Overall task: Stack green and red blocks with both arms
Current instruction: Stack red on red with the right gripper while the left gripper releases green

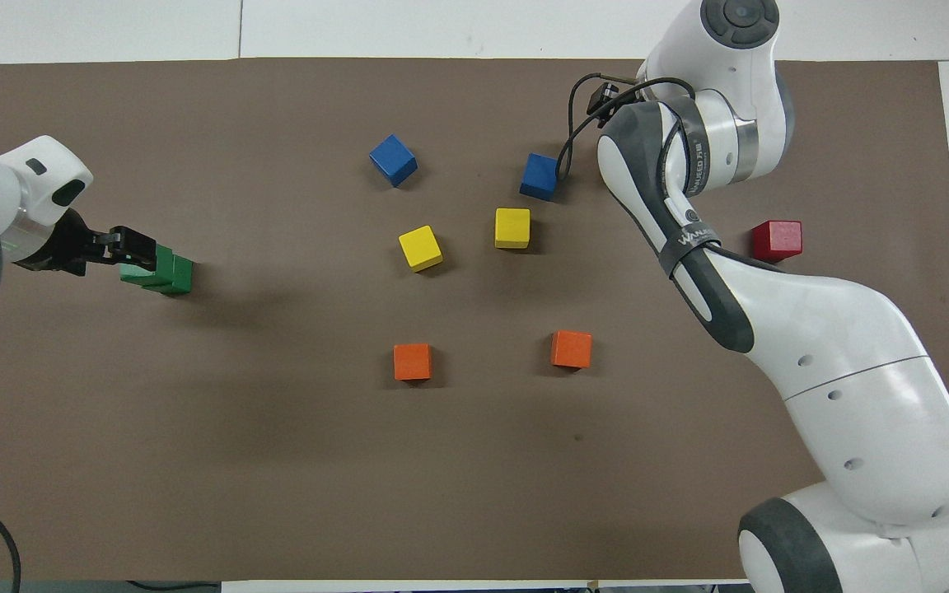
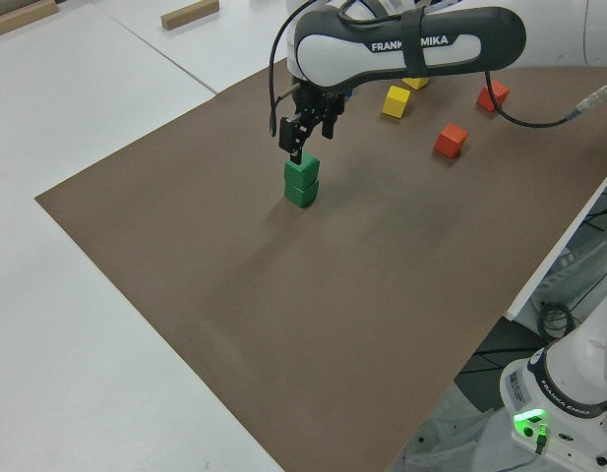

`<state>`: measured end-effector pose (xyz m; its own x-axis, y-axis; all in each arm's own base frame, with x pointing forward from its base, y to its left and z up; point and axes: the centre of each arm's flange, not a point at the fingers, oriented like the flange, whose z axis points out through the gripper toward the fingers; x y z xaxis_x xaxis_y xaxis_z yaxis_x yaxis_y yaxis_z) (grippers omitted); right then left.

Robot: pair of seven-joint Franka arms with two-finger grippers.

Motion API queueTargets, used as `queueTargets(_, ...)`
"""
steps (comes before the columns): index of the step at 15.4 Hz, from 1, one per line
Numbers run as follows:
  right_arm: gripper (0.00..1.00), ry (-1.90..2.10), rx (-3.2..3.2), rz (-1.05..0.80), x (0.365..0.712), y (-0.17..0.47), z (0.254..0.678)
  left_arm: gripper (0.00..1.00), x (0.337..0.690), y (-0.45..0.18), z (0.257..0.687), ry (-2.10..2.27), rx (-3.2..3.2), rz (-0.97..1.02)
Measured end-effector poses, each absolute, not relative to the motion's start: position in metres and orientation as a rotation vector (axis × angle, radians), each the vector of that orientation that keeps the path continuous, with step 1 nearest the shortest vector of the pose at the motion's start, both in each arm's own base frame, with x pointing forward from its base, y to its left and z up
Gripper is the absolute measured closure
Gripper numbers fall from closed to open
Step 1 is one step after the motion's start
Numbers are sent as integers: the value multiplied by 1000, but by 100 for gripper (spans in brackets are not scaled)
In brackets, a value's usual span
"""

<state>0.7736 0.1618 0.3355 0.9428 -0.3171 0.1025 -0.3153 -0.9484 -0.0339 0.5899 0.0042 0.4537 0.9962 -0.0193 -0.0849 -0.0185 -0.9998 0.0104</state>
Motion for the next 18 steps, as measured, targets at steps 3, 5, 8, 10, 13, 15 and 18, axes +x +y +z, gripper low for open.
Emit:
queueTargets(3, 0, 498, -3082, -162, 774, 161, 332, 0, 576, 2, 501, -34, 3131, -147)
queueTargets(5, 0, 495, -3078, -176, 774, 160, 329, 0, 566, 1, 517, -38, 3131, -174)
queueTargets(8, 0, 492, -3071, -199, 774, 160, 313, 0, 552, -4, 529, -49, 3129, -228)
queueTargets(10, 0, 488, -3070, -206, 773, 160, 301, 0, 546, -5, 537, -54, 3130, -238)
queueTargets(13, 8, 484, -3071, -205, 771, 160, 294, 0, 537, -15, 542, -81, 3131, -251)
queueTargets(15, 29, 483, -3070, -202, 771, 161, 293, 0, 531, -18, 540, -90, 3131, -266)
queueTargets(18, 44, 482, -3070, -202, 771, 161, 293, 0, 529, -17, 539, -87, 3131, -271)
